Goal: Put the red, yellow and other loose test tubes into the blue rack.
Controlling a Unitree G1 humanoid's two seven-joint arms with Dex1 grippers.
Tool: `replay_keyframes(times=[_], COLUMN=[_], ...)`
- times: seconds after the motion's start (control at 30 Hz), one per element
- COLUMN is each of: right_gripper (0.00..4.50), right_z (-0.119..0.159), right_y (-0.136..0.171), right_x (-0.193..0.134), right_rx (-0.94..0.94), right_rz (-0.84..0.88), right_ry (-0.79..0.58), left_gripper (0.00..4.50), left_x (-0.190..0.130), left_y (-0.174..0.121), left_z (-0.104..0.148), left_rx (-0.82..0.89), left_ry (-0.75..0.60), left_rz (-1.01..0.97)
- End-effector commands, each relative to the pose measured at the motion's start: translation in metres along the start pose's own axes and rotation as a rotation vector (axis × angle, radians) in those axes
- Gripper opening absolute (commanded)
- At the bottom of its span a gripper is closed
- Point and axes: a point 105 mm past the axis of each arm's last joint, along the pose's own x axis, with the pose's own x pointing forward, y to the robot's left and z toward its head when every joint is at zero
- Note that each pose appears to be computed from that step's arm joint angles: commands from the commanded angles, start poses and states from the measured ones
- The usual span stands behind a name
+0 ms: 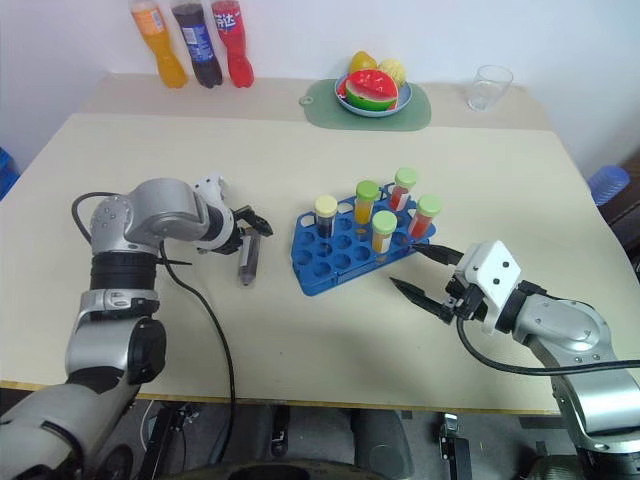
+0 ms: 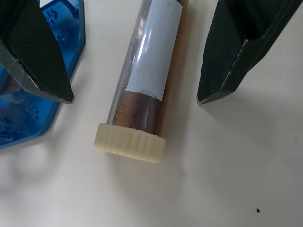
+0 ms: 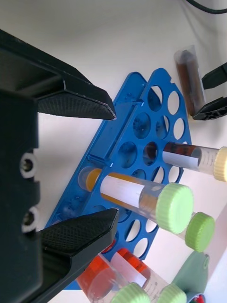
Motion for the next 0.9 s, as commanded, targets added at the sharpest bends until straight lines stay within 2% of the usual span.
replay_keyframes(times=[0.03,0.13,0.17,0.27,0.37,0.43,0.5,0.57,0.63,0.7,0.83,0.9], right_gripper=[3.32,3.32,3.32,3.32,3.32,3.32,3.32,3.32,3.32,3.32,3.32,3.32], right_z=[0.011,0.011,0.011,0.011,0.01,0.01,0.01,0.01,0.009,0.009,0.008,0.005], right_y=[-0.001,0.0,0.0,-0.002,-0.004,-0.004,-0.005,-0.006,-0.007,-0.007,-0.008,-0.009], right_x=[-0.003,-0.002,-0.002,-0.001,0.002,0.004,0.006,0.007,0.008,0.009,0.008,0.004], right_rx=[-0.025,-0.023,-0.023,-0.023,-0.024,-0.024,-0.026,-0.027,-0.027,-0.027,-0.019,-0.012], right_rz=[-0.016,-0.02,-0.023,-0.028,-0.025,-0.022,-0.017,-0.017,-0.017,-0.019,-0.031,-0.051], right_ry=[-0.033,-0.033,-0.035,-0.038,-0.04,-0.043,-0.047,-0.051,-0.055,-0.058,-0.061,-0.049], left_gripper=[2.49,1.09,0.83,0.8,0.8,0.8,0.8,0.8,0.8,0.8,0.8,0.8], left_x=[0.002,0.003,0.003,-0.002,-0.018,-0.028,-0.049,-0.072,-0.093,-0.12,-0.118,-0.121], left_y=[-0.005,-0.003,-0.003,-0.003,-0.011,-0.006,0.001,-0.006,-0.02,-0.031,-0.029,-0.037], left_z=[-0.003,-0.005,-0.005,-0.003,0.002,0.0,0.0,0.003,-0.003,-0.034,-0.056,-0.054], left_rx=[0.017,0.023,0.024,0.06,0.139,0.214,0.307,0.381,0.454,0.532,0.705,0.733], left_ry=[0.025,0.032,0.033,0.009,-0.036,-0.055,-0.139,-0.277,-0.405,-0.361,-0.403,-0.489], left_rz=[-0.019,-0.023,-0.028,-0.077,-0.233,-0.293,-0.329,-0.435,-0.626,-0.984,-1.074,-1.207])
